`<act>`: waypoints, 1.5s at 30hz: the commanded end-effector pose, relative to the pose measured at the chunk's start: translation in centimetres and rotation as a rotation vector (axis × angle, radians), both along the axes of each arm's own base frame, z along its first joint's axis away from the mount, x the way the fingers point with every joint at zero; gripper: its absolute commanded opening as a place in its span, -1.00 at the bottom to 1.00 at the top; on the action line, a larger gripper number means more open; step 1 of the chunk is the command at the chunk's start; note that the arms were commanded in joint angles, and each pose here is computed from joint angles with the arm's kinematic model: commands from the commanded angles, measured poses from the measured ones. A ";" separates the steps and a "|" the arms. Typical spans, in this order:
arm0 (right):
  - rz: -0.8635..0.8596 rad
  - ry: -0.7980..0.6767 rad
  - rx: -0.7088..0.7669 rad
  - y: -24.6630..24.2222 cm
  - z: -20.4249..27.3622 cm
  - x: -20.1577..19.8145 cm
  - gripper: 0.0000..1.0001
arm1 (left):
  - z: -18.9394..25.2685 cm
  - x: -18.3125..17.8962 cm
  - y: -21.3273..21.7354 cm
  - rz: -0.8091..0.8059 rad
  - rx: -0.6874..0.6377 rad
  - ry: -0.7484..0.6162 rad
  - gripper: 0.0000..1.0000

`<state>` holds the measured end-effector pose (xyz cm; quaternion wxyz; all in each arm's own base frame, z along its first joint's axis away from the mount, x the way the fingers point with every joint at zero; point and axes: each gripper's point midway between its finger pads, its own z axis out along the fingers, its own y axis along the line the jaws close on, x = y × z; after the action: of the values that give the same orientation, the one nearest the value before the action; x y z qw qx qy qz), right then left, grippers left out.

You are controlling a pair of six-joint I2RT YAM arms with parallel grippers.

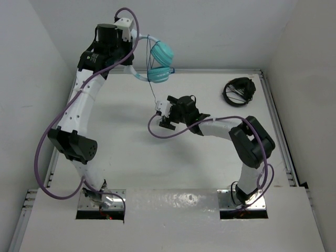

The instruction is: Wrap the headphones

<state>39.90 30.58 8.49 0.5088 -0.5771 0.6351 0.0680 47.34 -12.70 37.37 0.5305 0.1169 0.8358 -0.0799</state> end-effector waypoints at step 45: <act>-0.189 0.161 1.075 -3.7 11.7 10.8 -1.00 | -6.2 -9.8 -6.6 -0.606 0.069 0.141 -1.00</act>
<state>49.95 29.83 11.49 0.6226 -0.1880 0.6664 0.3645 41.60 -16.39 33.30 0.4617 0.2583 0.8319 -0.1674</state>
